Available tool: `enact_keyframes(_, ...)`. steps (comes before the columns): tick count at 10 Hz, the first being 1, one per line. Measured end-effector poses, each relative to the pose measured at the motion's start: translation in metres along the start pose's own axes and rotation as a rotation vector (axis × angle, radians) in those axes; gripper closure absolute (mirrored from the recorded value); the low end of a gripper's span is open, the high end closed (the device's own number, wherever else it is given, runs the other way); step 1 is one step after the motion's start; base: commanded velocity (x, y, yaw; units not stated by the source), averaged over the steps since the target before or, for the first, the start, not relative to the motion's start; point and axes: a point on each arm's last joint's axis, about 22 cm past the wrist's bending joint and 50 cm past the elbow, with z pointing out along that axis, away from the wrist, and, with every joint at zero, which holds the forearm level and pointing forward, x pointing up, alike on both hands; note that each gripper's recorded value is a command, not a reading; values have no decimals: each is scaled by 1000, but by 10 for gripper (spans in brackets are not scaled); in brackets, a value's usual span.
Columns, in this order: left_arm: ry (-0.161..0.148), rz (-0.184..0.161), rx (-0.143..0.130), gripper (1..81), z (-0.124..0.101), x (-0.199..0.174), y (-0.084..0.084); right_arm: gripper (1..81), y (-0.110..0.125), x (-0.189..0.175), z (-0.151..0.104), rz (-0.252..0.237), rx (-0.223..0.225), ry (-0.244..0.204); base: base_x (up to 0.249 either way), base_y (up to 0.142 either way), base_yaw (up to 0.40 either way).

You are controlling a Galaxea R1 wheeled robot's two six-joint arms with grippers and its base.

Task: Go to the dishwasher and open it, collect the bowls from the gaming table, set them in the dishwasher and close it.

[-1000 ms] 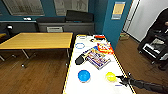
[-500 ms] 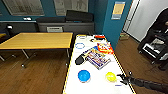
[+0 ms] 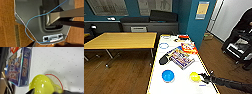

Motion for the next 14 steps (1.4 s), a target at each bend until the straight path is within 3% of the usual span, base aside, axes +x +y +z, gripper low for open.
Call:
enact_keyframes(4,-1,-1,0,10,0,0,0,10,23,-6,8,17,-35,11,0,0,0)
enact_keyframes(8,-1,-2,0,10,0,0,0,10,15,-13,17,16,-26,7,0,0,0)
enact_keyframes(11,-1,-2,0,10,0,0,0,10,21,-11,22,23,-41,24,0,0,0)
enact_keyframes(14,-2,-2,0,10,0,-1,0,10,20,-29,34,41,-41,7,0,0,0)
